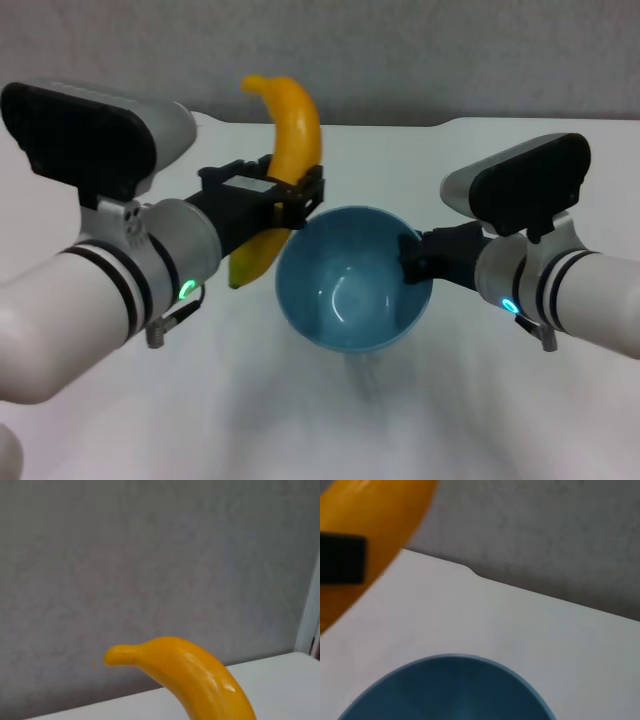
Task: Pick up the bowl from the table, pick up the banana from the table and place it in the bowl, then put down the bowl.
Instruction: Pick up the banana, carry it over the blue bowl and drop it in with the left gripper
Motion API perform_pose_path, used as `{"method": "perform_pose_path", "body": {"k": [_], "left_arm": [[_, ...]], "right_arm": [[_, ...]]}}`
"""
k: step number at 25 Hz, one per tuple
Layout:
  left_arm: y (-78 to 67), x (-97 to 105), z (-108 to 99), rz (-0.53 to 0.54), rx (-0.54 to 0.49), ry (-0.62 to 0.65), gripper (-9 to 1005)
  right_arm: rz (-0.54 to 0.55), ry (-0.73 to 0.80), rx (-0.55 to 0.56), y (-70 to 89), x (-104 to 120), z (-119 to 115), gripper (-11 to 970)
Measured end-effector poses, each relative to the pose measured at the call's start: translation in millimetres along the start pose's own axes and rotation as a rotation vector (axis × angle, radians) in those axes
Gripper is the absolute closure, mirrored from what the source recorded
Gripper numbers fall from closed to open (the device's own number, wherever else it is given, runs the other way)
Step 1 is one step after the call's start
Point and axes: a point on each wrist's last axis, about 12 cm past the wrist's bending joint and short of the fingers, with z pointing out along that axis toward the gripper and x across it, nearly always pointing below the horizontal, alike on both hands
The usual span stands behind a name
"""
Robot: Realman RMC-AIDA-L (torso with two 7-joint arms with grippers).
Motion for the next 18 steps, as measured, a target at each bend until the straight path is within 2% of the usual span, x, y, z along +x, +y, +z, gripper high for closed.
{"method": "perform_pose_path", "body": {"k": [11, 18], "left_arm": [[-20.8, 2.6, 1.0, 0.022, 0.073, -0.021, 472], [-21.0, 6.4, 3.2, 0.020, 0.081, -0.030, 443]], "right_arm": [[-0.013, -0.052, -0.042, 12.9, -11.4, 2.8, 869], [-0.038, -0.081, -0.080, 26.1, -19.6, 3.1, 864]]}}
